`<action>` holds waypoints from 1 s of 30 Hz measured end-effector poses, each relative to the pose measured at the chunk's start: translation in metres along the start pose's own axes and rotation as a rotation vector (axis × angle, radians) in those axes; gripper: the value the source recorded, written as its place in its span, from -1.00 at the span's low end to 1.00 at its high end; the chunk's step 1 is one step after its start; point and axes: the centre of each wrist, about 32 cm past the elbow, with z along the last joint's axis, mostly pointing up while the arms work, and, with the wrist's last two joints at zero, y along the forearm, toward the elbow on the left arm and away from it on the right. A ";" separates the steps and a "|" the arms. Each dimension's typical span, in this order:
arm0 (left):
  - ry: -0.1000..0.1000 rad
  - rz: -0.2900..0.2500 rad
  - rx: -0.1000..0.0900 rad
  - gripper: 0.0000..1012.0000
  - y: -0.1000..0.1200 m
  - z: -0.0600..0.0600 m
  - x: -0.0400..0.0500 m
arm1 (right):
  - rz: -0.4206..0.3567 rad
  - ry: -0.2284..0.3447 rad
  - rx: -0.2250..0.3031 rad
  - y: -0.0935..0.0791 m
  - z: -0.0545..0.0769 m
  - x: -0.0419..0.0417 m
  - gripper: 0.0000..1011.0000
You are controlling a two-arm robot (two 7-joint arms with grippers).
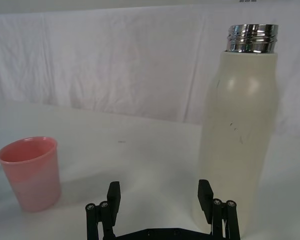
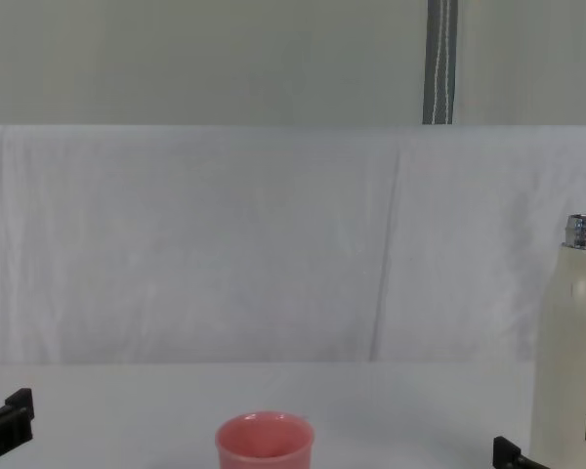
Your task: Grasp the thermos with one hand and pour water into the cup lid.
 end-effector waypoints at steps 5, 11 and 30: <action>0.000 0.000 0.000 0.98 0.000 0.000 0.0000 | 0.005 0.004 -0.004 0.000 -0.001 -0.0020 0.98; 0.000 0.000 0.000 0.98 0.000 0.000 0.0000 | 0.008 0.009 -0.008 0.001 -0.003 -0.0035 0.98; 0.000 0.000 0.000 0.98 0.000 0.000 0.0000 | 0.011 0.016 -0.010 0.001 -0.004 -0.0040 0.98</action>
